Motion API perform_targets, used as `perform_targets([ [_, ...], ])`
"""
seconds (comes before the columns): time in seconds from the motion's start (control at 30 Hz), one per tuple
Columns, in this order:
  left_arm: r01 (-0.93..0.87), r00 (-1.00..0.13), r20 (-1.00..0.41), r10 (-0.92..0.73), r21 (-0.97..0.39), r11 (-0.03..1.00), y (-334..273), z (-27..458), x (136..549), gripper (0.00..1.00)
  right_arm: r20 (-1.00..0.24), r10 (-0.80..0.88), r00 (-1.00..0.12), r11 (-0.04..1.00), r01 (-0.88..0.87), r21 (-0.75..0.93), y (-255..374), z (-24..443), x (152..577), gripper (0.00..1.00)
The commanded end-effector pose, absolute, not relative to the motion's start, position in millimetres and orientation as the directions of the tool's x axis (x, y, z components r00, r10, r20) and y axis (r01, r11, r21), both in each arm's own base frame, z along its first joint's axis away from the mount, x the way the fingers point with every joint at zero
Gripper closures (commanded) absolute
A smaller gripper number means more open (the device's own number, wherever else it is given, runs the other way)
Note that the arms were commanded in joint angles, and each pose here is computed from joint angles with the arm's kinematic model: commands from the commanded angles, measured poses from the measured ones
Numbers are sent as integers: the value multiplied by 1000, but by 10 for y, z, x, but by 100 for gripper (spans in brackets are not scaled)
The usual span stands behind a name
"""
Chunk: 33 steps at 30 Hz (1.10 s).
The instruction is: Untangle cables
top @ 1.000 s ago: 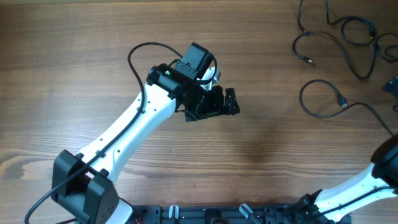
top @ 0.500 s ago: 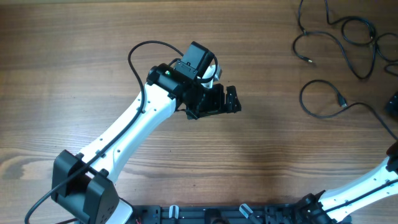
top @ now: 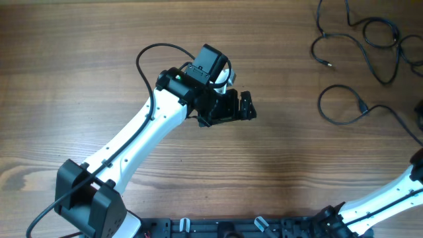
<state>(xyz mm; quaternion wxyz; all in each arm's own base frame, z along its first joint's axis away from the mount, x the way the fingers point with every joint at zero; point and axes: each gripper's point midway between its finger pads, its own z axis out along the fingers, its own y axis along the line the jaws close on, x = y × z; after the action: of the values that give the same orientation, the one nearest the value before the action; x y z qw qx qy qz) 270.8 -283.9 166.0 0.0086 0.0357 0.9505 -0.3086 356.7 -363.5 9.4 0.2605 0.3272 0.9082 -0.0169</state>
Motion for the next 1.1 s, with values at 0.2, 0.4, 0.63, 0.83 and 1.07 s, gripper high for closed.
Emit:
perform_targets([
  [0.2, 66, -998, -38, 54, -581, 812, -2843, 1647, 2729, 0, -521, 609, -598, 778, 579, 245, -3463, 542, 4143, 21],
  [0.4, 69, -998, -43, 54, -582, 810, -2847, 1650, 2737, 0, -314, 770, -556, 633, 601, 488, -2942, 658, 4064, 2],
  [0.63, 69, -998, -42, 55, -582, 810, -2847, 1650, 2736, 0, 195, 834, -517, 349, 767, 538, -2038, 734, 3503, 0],
  [0.83, 75, -997, -52, 55, -586, 807, -2860, 1659, 2755, 0, 189, 780, -596, 491, 771, 407, -1558, 491, 3650, 1],
  [1.07, 71, -997, -46, 54, -583, 809, -2850, 1653, 2743, 0, 169, 783, -598, 584, 802, 127, -1542, 341, 3402, 52],
])
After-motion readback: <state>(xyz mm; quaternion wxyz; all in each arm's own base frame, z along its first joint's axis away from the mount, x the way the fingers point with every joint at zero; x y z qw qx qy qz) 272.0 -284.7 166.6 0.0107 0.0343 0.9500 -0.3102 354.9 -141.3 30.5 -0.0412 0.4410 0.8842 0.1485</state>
